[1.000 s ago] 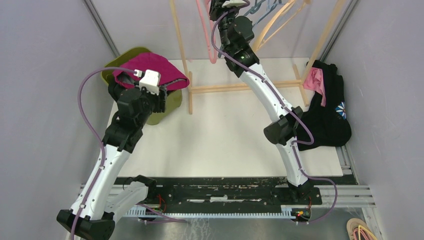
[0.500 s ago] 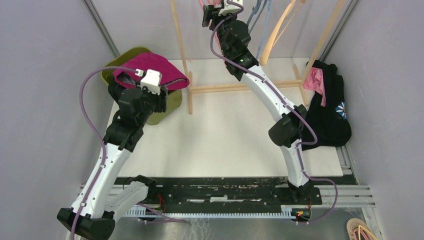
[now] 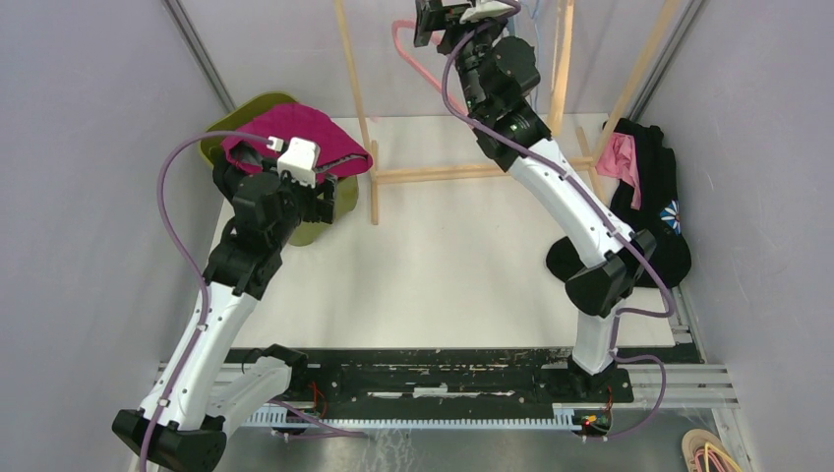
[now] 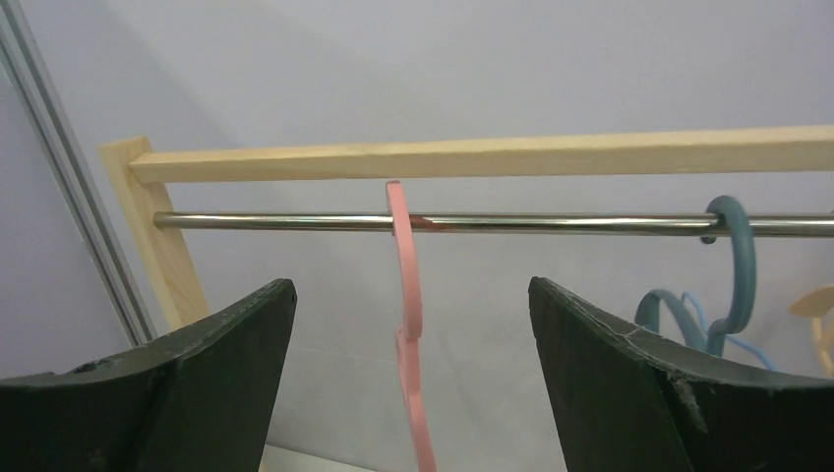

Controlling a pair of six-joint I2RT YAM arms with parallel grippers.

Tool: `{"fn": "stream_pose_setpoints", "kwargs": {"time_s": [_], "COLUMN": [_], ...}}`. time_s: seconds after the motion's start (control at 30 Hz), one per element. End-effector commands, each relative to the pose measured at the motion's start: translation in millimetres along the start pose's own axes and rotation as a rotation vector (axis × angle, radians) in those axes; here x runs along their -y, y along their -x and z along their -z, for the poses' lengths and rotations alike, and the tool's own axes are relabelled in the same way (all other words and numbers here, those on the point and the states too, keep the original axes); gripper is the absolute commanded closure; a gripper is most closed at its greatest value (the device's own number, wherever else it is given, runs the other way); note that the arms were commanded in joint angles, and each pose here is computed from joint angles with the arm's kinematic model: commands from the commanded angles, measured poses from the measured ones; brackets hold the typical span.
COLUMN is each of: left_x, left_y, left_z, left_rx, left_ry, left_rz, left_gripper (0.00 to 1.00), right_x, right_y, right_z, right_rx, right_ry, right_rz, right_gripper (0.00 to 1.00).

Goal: Remove the skirt from the hanger
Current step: Place the hanger at the clothesline, then reset both arms

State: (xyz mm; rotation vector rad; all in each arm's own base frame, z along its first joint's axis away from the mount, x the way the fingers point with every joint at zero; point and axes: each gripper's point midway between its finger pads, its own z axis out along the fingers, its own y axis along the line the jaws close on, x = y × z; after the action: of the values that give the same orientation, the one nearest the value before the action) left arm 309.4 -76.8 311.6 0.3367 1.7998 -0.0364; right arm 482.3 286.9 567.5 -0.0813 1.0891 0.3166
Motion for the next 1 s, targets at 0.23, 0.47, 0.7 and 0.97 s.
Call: {"fn": "stream_pose_setpoints", "kwargs": {"time_s": [0.23,0.47,0.7,0.97], "left_x": [2.9,-4.2,-11.2,1.4], "left_y": [-13.4,-28.8,-35.5,-38.5], "left_z": [-9.3,-20.7,-25.7,-36.5], "left_rx": [-0.05,-0.145,-0.171,-0.163], "left_ry": [0.034,0.095,0.15,0.112], "left_rz": [0.132,0.142,0.158,0.238], "left_gripper": [0.08,0.03,0.01,0.01], "right_x": [-12.3,-21.9,-9.1,8.4], "right_y": [8.9,-22.9,-84.1,-121.7], "right_z": [60.4,122.1,198.1,243.7], "right_rx": [-0.169,-0.414,-0.693,-0.822], "right_ry": [0.067,0.191,0.259,0.245], "right_rz": [0.195,0.223,0.232,0.25], "right_gripper": [0.03,0.03,0.03,0.0]}}
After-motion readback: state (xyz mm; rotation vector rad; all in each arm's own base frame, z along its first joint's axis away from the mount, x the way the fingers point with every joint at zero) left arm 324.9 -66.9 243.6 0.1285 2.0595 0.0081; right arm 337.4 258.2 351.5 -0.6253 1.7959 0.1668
